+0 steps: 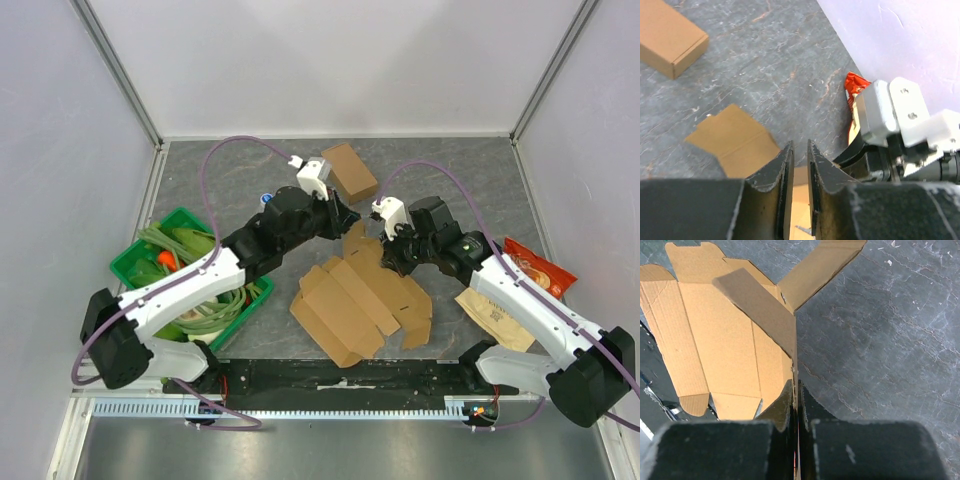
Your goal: Fold the paper box
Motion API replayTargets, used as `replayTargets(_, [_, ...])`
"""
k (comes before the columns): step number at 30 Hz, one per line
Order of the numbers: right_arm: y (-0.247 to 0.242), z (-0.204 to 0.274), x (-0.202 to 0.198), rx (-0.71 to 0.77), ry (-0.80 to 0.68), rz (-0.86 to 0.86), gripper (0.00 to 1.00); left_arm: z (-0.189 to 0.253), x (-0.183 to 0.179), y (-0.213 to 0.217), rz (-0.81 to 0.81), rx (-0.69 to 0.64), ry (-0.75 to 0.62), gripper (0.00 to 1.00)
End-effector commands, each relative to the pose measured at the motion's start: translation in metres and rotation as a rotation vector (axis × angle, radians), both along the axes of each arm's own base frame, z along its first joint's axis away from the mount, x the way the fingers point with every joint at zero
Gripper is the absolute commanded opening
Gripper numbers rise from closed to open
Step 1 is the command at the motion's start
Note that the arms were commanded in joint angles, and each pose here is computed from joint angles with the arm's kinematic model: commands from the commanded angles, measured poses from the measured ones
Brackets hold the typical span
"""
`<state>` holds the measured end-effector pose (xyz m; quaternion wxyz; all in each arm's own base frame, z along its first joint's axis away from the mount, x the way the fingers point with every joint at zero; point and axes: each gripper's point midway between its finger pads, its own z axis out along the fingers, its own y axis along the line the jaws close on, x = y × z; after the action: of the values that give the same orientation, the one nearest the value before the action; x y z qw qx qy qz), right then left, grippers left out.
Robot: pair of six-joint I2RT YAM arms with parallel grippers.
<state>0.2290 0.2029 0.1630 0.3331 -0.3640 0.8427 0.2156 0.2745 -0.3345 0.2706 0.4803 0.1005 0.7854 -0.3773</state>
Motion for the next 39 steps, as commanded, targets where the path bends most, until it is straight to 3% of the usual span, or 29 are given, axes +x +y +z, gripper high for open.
replayTargets(1, [0.013,0.033,0.008,0.071,-0.075,0.023,0.00,0.000,0.009,-0.025,-0.054,-0.011,0.011,0.22])
replayTargets(8, [0.014,0.040,0.011,0.075,-0.090,0.014,0.00,-0.026,-0.014,-0.045,-0.140,-0.003,0.095,0.15])
replayTargets(13, [0.014,0.036,0.014,0.061,-0.088,0.014,0.00,-0.035,-0.039,-0.044,-0.176,-0.015,0.108,0.17])
replayTargets(16, [0.010,0.033,0.014,0.028,-0.087,0.015,0.00,-0.041,-0.038,-0.030,-0.136,0.029,0.081,0.29])
replayTargets(22, [0.000,0.030,0.010,-0.026,-0.076,0.016,0.00,-0.013,-0.030,0.001,-0.083,0.047,-0.157,0.63])
replayTargets(23, [0.000,0.031,0.010,-0.026,-0.075,0.017,0.00,-0.009,-0.031,0.003,-0.094,0.053,-0.204,0.65])
replayTargets(28, [0.002,0.032,0.007,-0.017,-0.065,0.033,0.00,-0.003,-0.037,-0.005,-0.175,0.044,-0.343,0.65])
replayTargets(36, [0.006,0.034,0.002,0.000,-0.058,0.057,0.00,-0.003,-0.027,-0.020,-0.222,0.163,-0.487,0.64])
replayTargets(39, [0.007,0.034,0.002,-0.001,-0.054,0.062,0.00,-0.008,-0.034,-0.037,-0.330,0.198,-0.556,0.56])
